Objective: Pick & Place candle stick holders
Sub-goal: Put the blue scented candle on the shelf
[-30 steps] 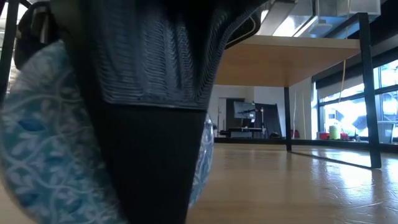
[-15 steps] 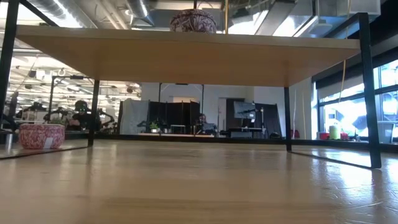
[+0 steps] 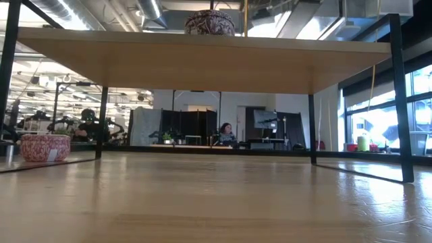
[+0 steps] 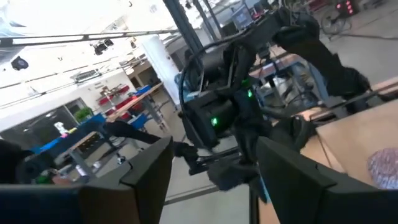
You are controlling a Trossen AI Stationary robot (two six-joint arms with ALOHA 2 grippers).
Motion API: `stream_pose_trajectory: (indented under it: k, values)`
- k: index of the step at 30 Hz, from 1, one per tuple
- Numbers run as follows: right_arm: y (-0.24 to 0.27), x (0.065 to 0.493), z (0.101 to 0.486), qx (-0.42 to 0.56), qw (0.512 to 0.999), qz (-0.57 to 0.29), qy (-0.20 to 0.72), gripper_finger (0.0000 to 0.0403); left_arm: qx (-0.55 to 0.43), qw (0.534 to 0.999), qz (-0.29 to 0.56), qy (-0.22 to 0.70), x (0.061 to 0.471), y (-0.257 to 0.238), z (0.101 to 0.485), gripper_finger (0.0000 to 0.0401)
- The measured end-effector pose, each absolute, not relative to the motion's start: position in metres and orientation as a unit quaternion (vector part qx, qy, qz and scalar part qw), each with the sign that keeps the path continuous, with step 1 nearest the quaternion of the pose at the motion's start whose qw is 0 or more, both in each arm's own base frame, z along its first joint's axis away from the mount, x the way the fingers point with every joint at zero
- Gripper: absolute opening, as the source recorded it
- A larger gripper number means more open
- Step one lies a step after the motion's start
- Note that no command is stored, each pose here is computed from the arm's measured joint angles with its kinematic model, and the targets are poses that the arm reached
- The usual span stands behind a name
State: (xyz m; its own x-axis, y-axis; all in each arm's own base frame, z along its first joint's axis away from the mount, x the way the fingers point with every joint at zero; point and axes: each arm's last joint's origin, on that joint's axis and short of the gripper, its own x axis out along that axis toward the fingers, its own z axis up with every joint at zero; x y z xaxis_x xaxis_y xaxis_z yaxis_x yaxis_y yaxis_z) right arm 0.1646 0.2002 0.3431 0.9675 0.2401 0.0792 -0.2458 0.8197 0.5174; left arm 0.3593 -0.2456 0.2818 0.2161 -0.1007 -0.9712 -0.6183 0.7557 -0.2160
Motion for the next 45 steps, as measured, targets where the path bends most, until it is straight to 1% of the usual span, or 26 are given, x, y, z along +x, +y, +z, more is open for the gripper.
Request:
stream_pose_trajectory:
  k: [2, 5, 8, 11, 15, 18, 21, 24, 26, 30, 34, 37, 41, 45]
  values:
    - [0.2, 0.165, 0.343, 0.268, 0.956, 0.12, -0.007, 0.0238, -0.296, 0.726, 0.191, 0.59, 0.35, -0.238, 0.297, 0.018]
    - [0.199, 0.165, 0.343, 0.265, 0.957, 0.115, -0.007, 0.0238, -0.314, 0.747, 0.208, 0.549, 0.332, -0.222, 0.333, 0.018]
    - [0.199, 0.165, 0.343, 0.262, 0.96, 0.104, -0.01, 0.0239, -0.352, 0.782, 0.217, 0.467, 0.316, -0.208, 0.37, 0.018]
    - [0.198, 0.165, 0.343, 0.251, 0.964, 0.088, -0.017, 0.0239, -0.393, 0.818, 0.208, 0.365, 0.303, -0.196, 0.405, 0.018]
    - [0.201, 0.168, 0.344, 0.232, 0.969, 0.075, -0.038, 0.0246, -0.421, 0.845, 0.177, 0.28, 0.3, -0.186, 0.433, 0.018]
    - [0.209, 0.175, 0.35, 0.208, 0.976, 0.061, -0.039, 0.0261, -0.43, 0.856, 0.146, 0.247, 0.31, -0.185, 0.44, 0.018]
    - [0.226, 0.186, 0.363, 0.159, 0.986, 0.046, -0.027, 0.0284, -0.455, 0.861, 0.093, 0.205, 0.326, -0.185, 0.445, 0.018]
    - [0.247, 0.201, 0.378, 0.082, 0.996, 0.022, -0.001, 0.0308, -0.472, 0.863, 0.051, 0.173, 0.342, -0.185, 0.441, 0.018]
    - [0.261, 0.208, 0.387, 0.016, 1.0, -0.012, 0.018, 0.032, -0.484, 0.861, 0.029, 0.155, 0.349, -0.184, 0.44, 0.018]
    - [0.288, 0.219, 0.404, -0.09, 0.992, -0.079, 0.036, 0.0336, -0.509, 0.853, -0.016, 0.118, 0.36, -0.184, 0.436, 0.018]
    - [0.306, 0.226, 0.415, -0.156, 0.978, -0.129, 0.043, 0.0349, -0.533, 0.839, -0.072, 0.083, 0.369, -0.186, 0.433, 0.018]
    - [0.31, 0.227, 0.414, -0.175, 0.973, -0.144, 0.047, 0.0358, -0.541, 0.833, -0.088, 0.075, 0.372, -0.187, 0.425, 0.018]
    - [0.308, 0.226, 0.413, -0.158, 0.972, -0.166, 0.047, 0.0366, -0.555, 0.823, -0.102, 0.071, 0.374, -0.188, 0.418, 0.018]
    - [0.309, 0.226, 0.413, -0.151, 0.973, -0.167, 0.046, 0.0369, -0.554, 0.823, -0.108, 0.062, 0.375, -0.189, 0.418, 0.018]
